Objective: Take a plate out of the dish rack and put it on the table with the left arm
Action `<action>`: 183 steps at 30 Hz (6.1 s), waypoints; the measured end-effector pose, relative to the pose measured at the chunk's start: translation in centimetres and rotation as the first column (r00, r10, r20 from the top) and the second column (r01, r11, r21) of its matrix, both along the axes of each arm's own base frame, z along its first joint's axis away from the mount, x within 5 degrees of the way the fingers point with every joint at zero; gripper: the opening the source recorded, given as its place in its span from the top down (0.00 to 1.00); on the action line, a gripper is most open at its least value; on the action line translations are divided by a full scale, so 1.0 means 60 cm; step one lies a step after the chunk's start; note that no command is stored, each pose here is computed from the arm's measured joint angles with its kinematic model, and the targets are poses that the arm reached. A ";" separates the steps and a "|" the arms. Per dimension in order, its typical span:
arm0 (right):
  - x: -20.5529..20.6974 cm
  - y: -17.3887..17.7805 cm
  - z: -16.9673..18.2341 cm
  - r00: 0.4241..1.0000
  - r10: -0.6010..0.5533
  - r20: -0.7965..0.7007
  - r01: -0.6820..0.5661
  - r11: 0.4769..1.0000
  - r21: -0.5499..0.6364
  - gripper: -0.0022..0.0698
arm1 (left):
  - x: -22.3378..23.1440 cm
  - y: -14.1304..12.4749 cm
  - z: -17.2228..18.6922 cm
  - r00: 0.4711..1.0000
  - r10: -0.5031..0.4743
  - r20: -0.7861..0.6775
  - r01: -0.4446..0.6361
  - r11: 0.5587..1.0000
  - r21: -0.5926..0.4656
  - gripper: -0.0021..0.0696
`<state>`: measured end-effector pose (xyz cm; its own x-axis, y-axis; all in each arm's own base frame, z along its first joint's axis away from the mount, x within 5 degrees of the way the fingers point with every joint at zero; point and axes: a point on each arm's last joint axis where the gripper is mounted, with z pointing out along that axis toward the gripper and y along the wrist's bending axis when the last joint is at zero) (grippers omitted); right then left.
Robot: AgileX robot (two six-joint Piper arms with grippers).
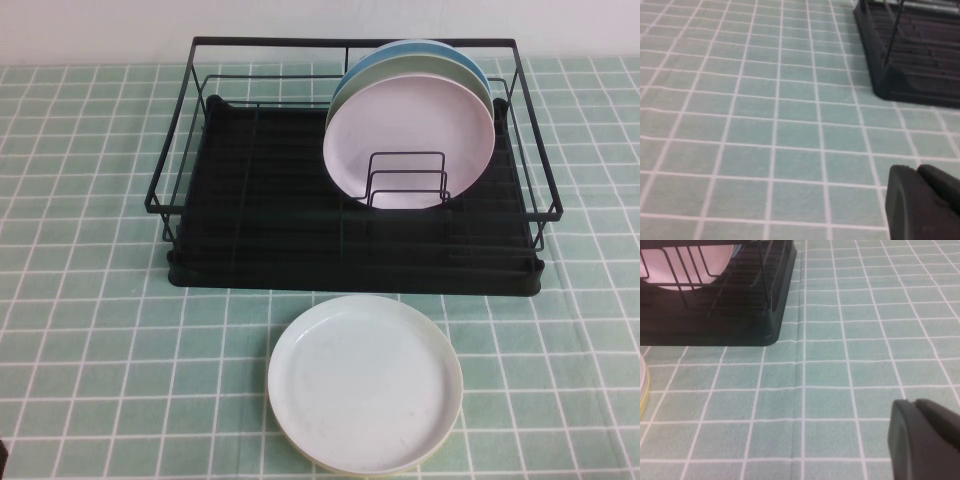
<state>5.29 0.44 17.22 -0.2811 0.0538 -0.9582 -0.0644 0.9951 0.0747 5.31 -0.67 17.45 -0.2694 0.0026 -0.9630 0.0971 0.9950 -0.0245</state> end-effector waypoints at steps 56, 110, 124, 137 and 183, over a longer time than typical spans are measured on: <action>0.000 0.000 0.000 1.000 0.000 0.000 0.000 1.000 0.000 1.00 | 0.365 -0.172 0.345 0.590 -0.753 -0.291 0.807 0.540 0.240 0.98; 0.000 0.000 0.000 1.000 0.000 0.000 0.000 1.000 0.000 1.00 | 0.617 -0.420 0.174 0.650 -0.733 -0.203 0.732 0.531 0.428 0.45; 0.000 0.000 0.000 1.000 0.000 0.000 0.000 1.000 0.000 1.00 | 0.614 -0.413 0.209 0.682 -0.718 -0.138 0.682 0.558 0.473 0.93; 0.000 0.000 0.000 1.000 0.000 0.000 0.000 1.000 0.000 1.00 | 0.453 -0.340 0.443 0.641 -0.764 -0.067 0.713 0.562 0.419 0.94; 0.000 0.000 0.000 1.000 0.000 0.000 0.000 1.000 0.000 1.00 | 0.363 -0.266 0.070 0.406 -0.553 -0.728 0.559 0.780 -0.280 0.89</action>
<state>5.29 0.44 17.22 -0.2811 0.0538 -0.9582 -0.0644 0.9951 0.0747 27.07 -16.60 21.67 -0.8038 0.4334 -0.4075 0.5783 0.7296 -0.3650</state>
